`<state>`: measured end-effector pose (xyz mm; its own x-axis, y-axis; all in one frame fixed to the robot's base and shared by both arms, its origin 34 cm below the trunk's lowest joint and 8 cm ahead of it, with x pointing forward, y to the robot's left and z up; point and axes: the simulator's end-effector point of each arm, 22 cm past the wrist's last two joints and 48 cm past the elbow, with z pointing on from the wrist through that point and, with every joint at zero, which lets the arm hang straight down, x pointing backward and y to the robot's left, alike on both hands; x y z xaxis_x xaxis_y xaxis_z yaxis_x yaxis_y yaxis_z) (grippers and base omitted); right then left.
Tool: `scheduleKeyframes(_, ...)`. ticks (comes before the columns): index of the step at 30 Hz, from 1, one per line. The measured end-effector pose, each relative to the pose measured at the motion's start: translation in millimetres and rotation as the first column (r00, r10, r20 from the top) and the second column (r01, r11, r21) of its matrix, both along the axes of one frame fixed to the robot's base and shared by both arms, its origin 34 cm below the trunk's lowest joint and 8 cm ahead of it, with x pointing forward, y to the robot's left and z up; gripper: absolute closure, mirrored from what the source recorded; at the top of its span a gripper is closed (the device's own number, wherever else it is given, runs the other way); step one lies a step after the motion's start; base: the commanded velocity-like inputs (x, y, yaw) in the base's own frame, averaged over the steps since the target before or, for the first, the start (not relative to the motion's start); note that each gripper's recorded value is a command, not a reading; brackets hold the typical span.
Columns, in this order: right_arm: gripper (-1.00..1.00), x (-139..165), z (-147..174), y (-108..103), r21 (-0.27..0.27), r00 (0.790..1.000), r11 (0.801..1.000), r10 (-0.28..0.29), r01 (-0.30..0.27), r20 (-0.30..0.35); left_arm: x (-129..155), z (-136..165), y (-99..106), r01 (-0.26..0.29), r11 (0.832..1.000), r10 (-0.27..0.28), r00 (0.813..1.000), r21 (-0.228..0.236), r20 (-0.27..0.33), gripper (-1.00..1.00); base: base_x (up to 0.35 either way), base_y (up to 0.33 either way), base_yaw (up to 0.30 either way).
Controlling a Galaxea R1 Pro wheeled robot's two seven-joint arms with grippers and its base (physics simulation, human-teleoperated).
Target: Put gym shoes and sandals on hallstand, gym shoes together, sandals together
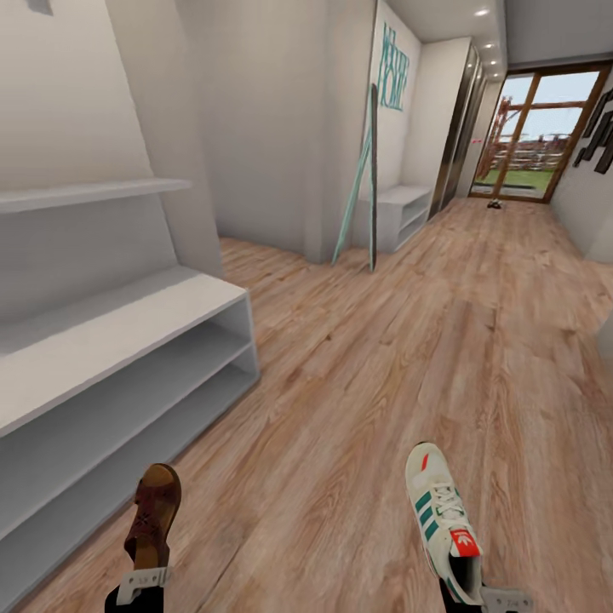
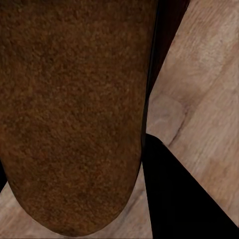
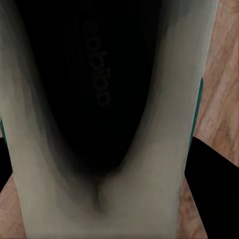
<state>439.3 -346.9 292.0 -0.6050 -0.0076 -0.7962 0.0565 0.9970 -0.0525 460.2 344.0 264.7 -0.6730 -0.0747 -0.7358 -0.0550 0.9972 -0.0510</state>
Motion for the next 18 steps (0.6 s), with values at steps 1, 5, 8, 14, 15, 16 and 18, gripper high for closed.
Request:
scheduleKeyframes(1,1.0,-0.1,-0.1,0.0,0.0,1.0,1.0,0.0,0.0,0.0,0.0,0.0,-0.1,0.0,1.0,0.0,1.0,0.0,0.0,1.0,0.327,-0.008,0.278)
scheduleKeyframes(5,1.0,-0.1,-0.1,0.0,0.0,1.0,1.0,0.0,0.0,0.0,0.0,0.0,-0.1,0.0,1.0,0.0,1.0,0.0,0.0,1.0,0.325,-0.016,0.278)
scheduleKeyframes(8,1.0,-0.1,-0.2,0.1,0.0,1.0,1.0,0.0,0.0,-0.001,0.3,0.2,0.5,0.0,1.0,0.0,1.0,0.001,0.001,1.0,0.238,-0.099,0.278)
scheduleKeyframes(14,1.0,0.0,-0.2,-0.1,0.0,1.0,1.0,-0.001,0.001,0.0,0.2,0.0,0.9,0.0,1.0,0.0,1.0,0.001,0.0,1.0,0.01,-0.2,0.278)
scheduleKeyframes(15,1.0,0.0,-0.3,-0.1,0.0,1.0,1.0,-0.001,0.001,0.0,0.1,0.0,0.9,0.0,1.0,0.0,1.0,0.002,0.0,1.0,-0.063,-0.248,0.278)
scheduleKeyframes(16,1.0,0.1,-0.2,-0.1,0.0,1.0,1.0,-0.001,0.001,0.0,0.6,0.3,1.0,0.0,1.0,0.0,1.0,0.002,0.001,1.0,-0.069,-0.252,0.278)
scheduleKeyframes(18,1.0,0.1,-0.2,-0.2,0.001,1.0,1.0,-0.001,0.001,0.0,0.6,0.5,1.3,0.0,1.0,0.0,1.0,0.002,0.002,1.0,-0.074,-0.256,0.278)
